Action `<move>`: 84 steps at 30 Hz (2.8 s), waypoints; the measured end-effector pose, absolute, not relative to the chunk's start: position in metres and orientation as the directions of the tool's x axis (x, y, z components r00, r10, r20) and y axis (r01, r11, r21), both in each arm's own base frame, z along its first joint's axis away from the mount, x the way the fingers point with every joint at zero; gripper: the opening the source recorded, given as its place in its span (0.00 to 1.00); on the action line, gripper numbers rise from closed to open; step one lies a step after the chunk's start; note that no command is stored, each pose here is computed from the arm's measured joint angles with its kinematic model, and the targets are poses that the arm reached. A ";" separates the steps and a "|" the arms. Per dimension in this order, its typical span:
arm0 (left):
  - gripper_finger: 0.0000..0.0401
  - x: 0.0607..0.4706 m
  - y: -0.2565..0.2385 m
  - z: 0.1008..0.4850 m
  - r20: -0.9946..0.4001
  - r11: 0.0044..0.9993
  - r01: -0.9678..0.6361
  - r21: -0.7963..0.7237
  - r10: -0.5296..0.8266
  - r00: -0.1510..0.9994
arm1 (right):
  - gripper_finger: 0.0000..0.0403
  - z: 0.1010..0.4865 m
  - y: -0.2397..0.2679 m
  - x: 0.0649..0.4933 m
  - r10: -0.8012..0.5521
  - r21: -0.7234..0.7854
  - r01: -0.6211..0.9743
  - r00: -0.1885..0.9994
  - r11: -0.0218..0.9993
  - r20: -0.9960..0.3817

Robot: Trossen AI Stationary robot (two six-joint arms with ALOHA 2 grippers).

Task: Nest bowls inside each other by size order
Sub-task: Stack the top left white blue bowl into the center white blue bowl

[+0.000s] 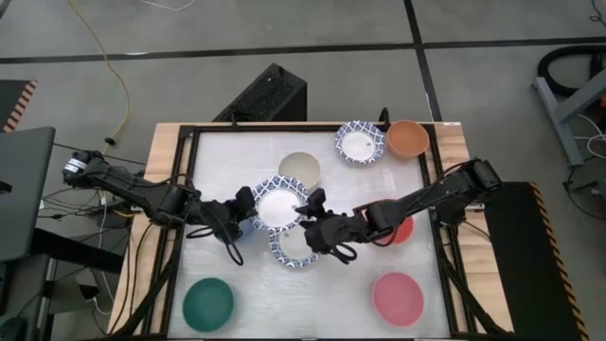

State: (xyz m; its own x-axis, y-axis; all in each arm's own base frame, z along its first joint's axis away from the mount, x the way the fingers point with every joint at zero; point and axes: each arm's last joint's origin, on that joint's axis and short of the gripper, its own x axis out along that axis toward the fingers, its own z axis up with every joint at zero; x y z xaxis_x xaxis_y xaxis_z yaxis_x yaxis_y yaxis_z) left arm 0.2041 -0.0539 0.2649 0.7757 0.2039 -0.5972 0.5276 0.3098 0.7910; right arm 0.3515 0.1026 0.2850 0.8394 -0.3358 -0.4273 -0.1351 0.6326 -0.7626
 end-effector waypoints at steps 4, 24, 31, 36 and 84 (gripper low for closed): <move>0.00 0.204 -0.054 0.265 -0.598 0.310 0.528 0.791 0.203 0.776 | 0.36 0.282 0.099 0.351 -0.348 -0.742 -0.130 0.821 0.658 -0.452; 0.03 0.205 -0.054 0.266 -0.585 0.338 0.503 0.796 0.214 0.782 | 0.05 0.281 0.097 0.350 -0.357 -0.740 -0.129 0.813 0.661 -0.460; 0.16 0.205 -0.053 0.266 -0.578 0.428 0.450 0.784 0.236 0.782 | 0.03 0.281 0.097 0.351 -0.355 -0.711 -0.096 0.815 0.697 -0.458; 0.27 0.205 -0.053 0.266 -0.575 0.446 0.435 0.782 0.247 0.780 | 0.03 0.279 0.096 0.349 -0.377 -0.692 -0.072 0.796 0.718 -0.474; 0.46 0.132 -0.039 0.325 -0.281 0.810 0.004 0.587 0.199 0.939 | 0.00 0.217 0.200 0.337 -0.486 -0.801 -0.080 0.758 0.593 -0.435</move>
State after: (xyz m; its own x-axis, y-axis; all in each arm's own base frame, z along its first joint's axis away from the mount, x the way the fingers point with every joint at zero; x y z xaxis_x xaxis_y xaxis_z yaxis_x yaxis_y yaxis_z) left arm 0.1320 -0.0386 0.3250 0.9390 0.1990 -0.2806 0.0039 0.8095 0.5870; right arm 0.3371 0.2000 0.2169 0.7583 -0.4857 -0.4348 -0.0798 0.5929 -0.8013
